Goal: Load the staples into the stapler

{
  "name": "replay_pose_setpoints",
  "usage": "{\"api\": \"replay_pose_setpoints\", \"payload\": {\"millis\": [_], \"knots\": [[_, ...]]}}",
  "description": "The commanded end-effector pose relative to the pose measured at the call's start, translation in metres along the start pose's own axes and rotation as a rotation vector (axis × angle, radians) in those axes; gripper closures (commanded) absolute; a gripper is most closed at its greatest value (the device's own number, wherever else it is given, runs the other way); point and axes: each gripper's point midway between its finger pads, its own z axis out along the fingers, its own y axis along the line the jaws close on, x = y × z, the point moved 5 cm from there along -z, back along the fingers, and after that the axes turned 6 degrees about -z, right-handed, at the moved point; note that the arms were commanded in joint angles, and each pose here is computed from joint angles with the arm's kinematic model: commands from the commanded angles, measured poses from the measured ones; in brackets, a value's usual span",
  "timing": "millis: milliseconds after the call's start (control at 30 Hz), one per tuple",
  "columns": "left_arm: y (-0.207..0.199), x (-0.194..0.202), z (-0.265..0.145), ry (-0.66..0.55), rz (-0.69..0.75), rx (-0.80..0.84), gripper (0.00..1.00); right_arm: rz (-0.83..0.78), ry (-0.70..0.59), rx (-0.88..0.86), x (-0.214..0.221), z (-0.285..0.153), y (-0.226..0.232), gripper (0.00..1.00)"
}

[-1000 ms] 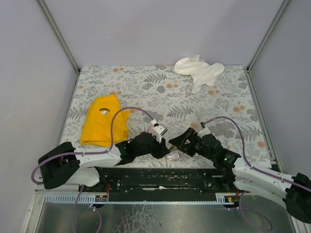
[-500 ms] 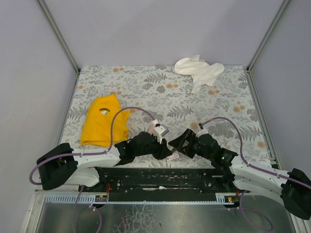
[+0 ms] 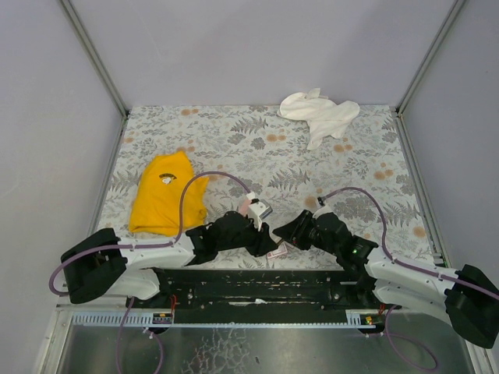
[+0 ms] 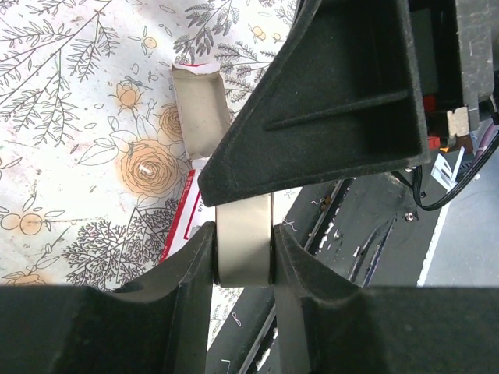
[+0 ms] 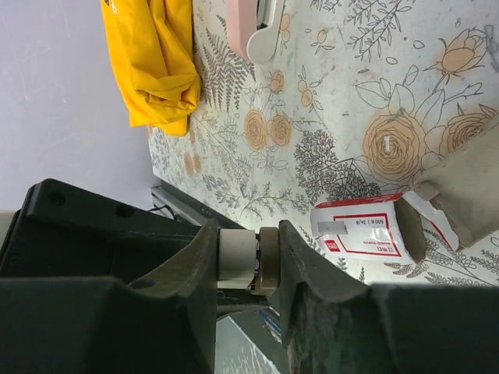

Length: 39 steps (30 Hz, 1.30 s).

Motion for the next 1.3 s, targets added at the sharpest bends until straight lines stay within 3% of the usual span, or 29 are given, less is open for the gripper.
{"api": "replay_pose_setpoints", "payload": {"millis": [0,233,367,467,600,800,933,1000,1100,1267], "knots": [[-0.02,-0.024,0.008,-0.086,0.006,0.077,1.0,0.021,-0.039,-0.131,-0.008,-0.004,0.025,1.0],[-0.02,-0.023,0.008,-0.089,-0.002,0.071,1.0,0.017,-0.101,-0.104,-0.015,-0.012,0.02,0.97],[-0.017,-0.021,0.01,-0.077,-0.007,0.055,1.0,-0.021,-0.102,-0.087,-0.017,-0.018,0.022,0.3],[-0.017,-0.02,0.011,-0.074,-0.011,0.054,1.0,-0.034,-0.101,-0.078,-0.017,-0.02,0.023,0.12],[-0.017,-0.022,0.011,-0.08,-0.012,0.053,1.0,-0.032,-0.095,-0.076,-0.016,-0.02,0.021,0.1],[-0.016,-0.022,0.011,-0.083,-0.011,0.037,1.0,-0.017,-0.08,-0.071,-0.012,-0.016,0.016,0.14],[0.006,-0.032,0.01,-0.127,-0.032,-0.152,1.0,-0.135,-0.125,0.002,-0.024,-0.021,0.019,0.09],[0.026,-0.046,0.01,-0.178,-0.052,-0.291,1.0,-0.274,-0.153,0.142,-0.035,-0.03,0.008,0.01],[0.055,-0.056,0.017,-0.166,-0.104,-0.414,1.0,-0.4,-0.188,0.283,-0.054,-0.046,0.0,0.01],[0.086,-0.058,0.033,-0.132,-0.146,-0.502,1.0,-0.414,-0.169,0.376,-0.08,-0.054,-0.019,0.01]]}}
